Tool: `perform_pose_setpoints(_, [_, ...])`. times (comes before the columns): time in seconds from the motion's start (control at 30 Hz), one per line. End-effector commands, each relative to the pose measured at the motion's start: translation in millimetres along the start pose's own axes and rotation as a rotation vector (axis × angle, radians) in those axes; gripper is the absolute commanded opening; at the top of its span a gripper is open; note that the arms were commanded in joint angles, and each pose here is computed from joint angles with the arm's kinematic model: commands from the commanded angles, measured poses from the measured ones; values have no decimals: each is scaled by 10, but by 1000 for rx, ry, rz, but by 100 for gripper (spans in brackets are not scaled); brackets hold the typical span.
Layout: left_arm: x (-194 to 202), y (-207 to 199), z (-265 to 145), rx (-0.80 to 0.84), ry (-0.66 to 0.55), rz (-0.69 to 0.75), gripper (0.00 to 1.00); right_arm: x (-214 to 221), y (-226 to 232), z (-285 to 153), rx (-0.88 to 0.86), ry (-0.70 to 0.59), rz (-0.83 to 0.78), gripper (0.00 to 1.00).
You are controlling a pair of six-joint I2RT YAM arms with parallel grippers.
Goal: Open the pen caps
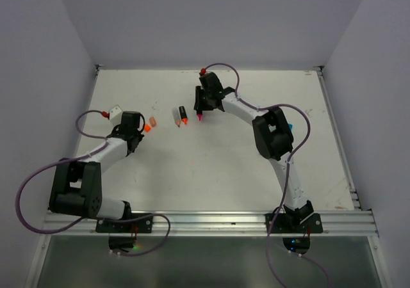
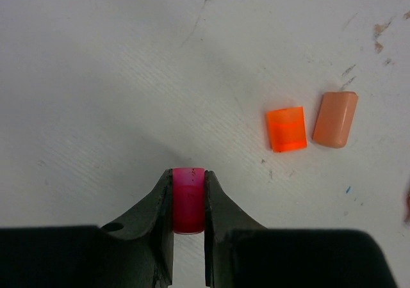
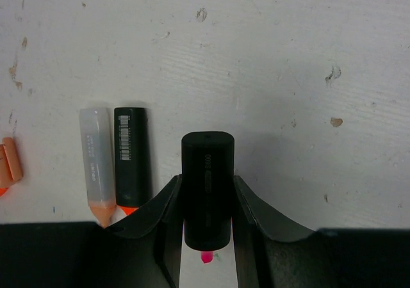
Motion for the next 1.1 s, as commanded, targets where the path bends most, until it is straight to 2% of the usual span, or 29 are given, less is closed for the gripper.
perform_pose_setpoints(0.0, [-125,-78,156,-38,-37,7,0,-202,122,-32,-35,-47,-28,0])
perform_pose_setpoints(0.2, [-140,-176,348,-5,-18,38,1,-173,139,68,-60,-24,-24,0])
perform_pose_setpoints(0.47, [-178,-260,447,22,-3,57,23,-207,194,149,-84,0,-36,0])
perform_pose_setpoints(0.6, [-211,-293,449,42,-1,55,34,-161,199,158,-91,13,-27,9])
perform_pose_setpoints(0.63, [-216,-285,453,39,-1,53,36,-139,196,170,-91,20,-29,16])
perform_pose_setpoints(0.8, [-260,-270,437,38,-14,49,43,-76,190,217,-92,38,-35,26])
perform_pose_setpoints(0.83, [-269,-268,432,40,-16,47,45,-63,190,229,-92,40,-38,32])
perform_pose_setpoints(0.93, [-341,-268,397,41,-40,38,53,-94,211,224,-97,28,-37,42])
perform_pose_setpoints(1.03, [-482,-287,315,45,-83,17,62,-98,216,237,-89,28,-38,45])
perform_pose_setpoints(1.07, [-596,-312,255,57,-110,2,72,-98,226,231,-89,27,-39,47])
Point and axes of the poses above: each gripper's point midway between its finger pads, its own z axis out along the fingers, its own y axis along the line the jaws close on, x = y × z, the point moved 9 cm from there along -z, back along the fingers, and after that the axes turned 9 degrees about z, right-handed, at the moved point
